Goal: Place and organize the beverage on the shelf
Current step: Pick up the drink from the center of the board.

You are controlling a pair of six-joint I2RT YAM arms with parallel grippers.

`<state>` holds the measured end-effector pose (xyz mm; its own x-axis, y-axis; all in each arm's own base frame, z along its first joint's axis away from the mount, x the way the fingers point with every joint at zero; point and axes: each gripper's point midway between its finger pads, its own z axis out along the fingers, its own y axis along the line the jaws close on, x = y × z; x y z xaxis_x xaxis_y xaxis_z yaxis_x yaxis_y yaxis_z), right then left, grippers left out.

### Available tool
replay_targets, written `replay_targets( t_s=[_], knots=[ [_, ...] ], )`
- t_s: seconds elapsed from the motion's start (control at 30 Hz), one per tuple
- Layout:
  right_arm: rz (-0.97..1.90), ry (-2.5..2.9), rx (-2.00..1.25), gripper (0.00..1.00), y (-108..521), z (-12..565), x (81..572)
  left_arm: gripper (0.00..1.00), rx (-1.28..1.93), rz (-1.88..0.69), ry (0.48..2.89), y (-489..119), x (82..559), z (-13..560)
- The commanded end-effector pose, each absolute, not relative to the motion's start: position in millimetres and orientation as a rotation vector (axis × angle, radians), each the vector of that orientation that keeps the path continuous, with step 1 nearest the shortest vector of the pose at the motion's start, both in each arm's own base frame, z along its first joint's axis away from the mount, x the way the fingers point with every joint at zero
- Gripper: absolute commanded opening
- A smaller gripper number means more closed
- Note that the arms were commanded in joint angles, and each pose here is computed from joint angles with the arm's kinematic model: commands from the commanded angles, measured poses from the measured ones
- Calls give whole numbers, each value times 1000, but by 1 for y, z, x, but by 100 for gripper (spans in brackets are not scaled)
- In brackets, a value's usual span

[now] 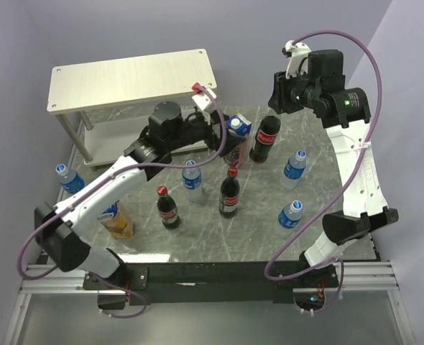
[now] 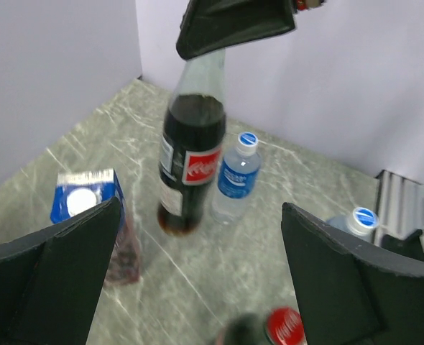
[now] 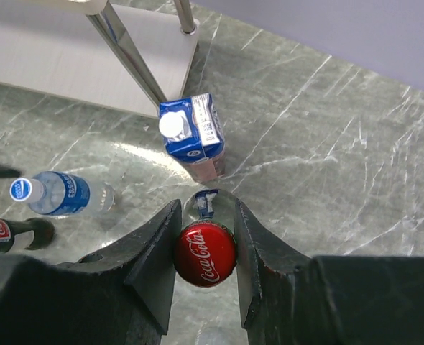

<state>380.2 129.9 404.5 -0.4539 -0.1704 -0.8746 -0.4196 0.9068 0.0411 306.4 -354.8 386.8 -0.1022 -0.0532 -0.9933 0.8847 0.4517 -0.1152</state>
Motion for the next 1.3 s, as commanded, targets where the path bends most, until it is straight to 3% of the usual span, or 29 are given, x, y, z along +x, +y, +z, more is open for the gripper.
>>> replay_targets(
  t_s=[0.0, 0.6, 1.27],
  knots=[
    [358, 1723, -387, 0, 138, 499, 373, 99, 820, -878, 1318, -368, 322, 412],
    [395, 1674, -390, 0, 139, 518, 356, 99, 960, -982, 1305, -442, 343, 372],
    [419, 1601, -375, 0, 131, 545, 334, 100, 982, -999, 1226, -475, 343, 326]
  ],
)
